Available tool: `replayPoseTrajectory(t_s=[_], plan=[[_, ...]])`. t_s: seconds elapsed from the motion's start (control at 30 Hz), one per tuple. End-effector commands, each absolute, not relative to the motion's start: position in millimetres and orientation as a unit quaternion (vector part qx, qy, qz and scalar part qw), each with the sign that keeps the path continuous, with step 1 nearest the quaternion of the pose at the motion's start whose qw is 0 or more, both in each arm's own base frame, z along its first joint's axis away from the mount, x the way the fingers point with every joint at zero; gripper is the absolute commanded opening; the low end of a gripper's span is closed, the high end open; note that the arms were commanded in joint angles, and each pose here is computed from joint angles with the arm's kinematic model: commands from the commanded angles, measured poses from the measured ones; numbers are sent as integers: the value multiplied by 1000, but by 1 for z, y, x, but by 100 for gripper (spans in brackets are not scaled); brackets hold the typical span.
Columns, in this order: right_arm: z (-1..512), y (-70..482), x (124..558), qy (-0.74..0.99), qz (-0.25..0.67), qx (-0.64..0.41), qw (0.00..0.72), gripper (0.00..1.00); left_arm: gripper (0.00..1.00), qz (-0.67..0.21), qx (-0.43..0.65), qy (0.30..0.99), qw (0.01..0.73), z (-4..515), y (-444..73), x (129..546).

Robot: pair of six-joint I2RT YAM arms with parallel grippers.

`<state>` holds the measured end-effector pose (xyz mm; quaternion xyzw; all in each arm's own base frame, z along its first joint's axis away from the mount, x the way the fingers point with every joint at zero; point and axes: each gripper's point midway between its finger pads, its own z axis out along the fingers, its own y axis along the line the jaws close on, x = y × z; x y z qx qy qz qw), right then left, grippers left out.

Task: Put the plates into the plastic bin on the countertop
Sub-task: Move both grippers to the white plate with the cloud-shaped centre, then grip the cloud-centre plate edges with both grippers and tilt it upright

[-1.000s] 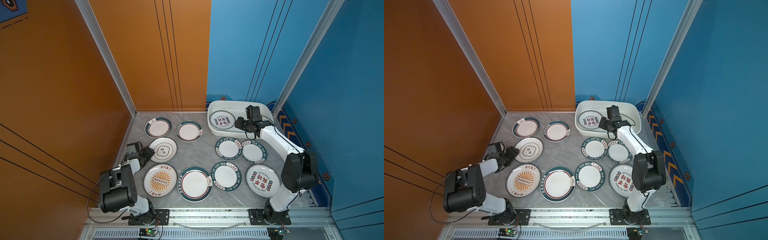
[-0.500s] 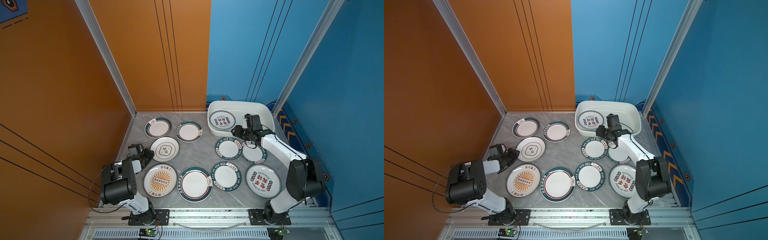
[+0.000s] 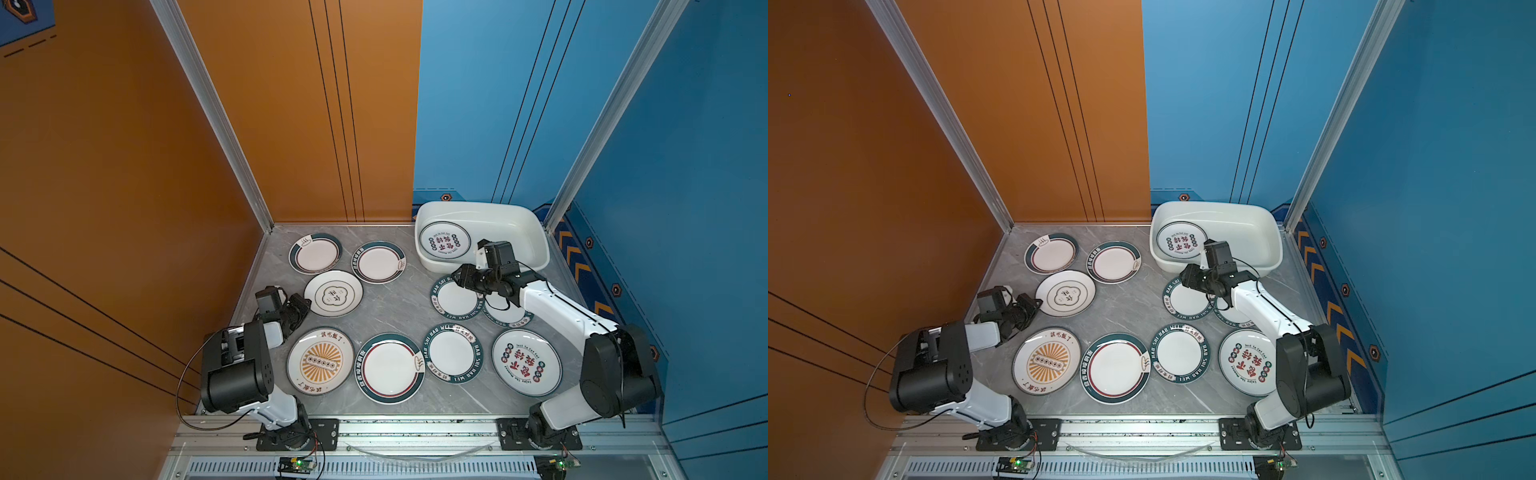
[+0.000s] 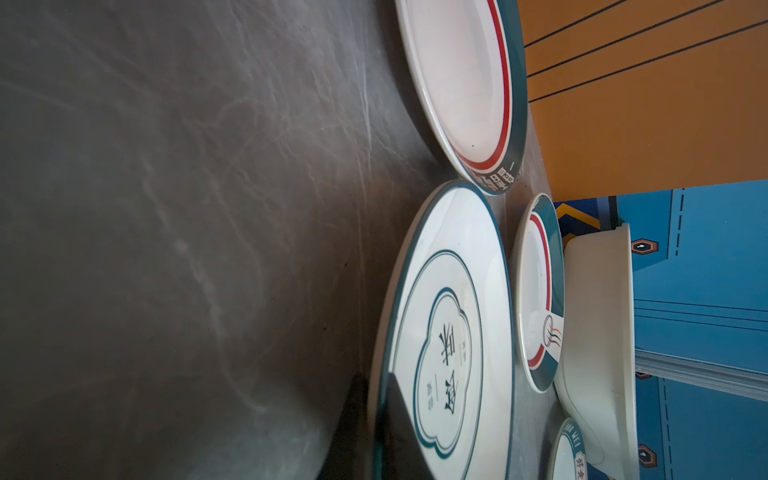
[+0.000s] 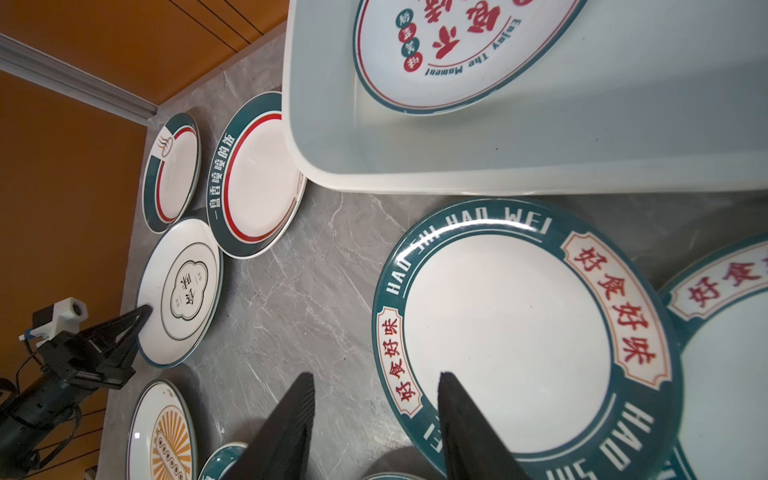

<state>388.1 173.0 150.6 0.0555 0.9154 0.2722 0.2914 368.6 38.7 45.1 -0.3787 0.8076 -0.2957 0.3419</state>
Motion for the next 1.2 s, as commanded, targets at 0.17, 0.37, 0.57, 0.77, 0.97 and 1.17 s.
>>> replayPoseTrajectory(t_s=[0.17, 0.37, 0.57, 0.77, 0.97, 1.17], plan=[[164, 218, 370, 893, 363, 14, 266, 52, 0, -349, -355, 802, 329, 65, 9, 349], [170, 255, 362, 882, 403, -16, 244, 54, 0, -370, -334, 792, 352, 99, -9, 333], [168, 292, 357, 877, 427, -44, 219, 56, 0, -378, -290, 796, 373, 140, -35, 321], [169, 322, 354, 868, 447, -62, 207, 57, 0, -384, -250, 805, 377, 161, -64, 318], [169, 341, 349, 862, 462, -72, 198, 57, 0, -391, -230, 811, 370, 167, -83, 322], [162, 349, 346, 862, 466, -72, 187, 56, 0, -404, -215, 807, 372, 177, -97, 327]])
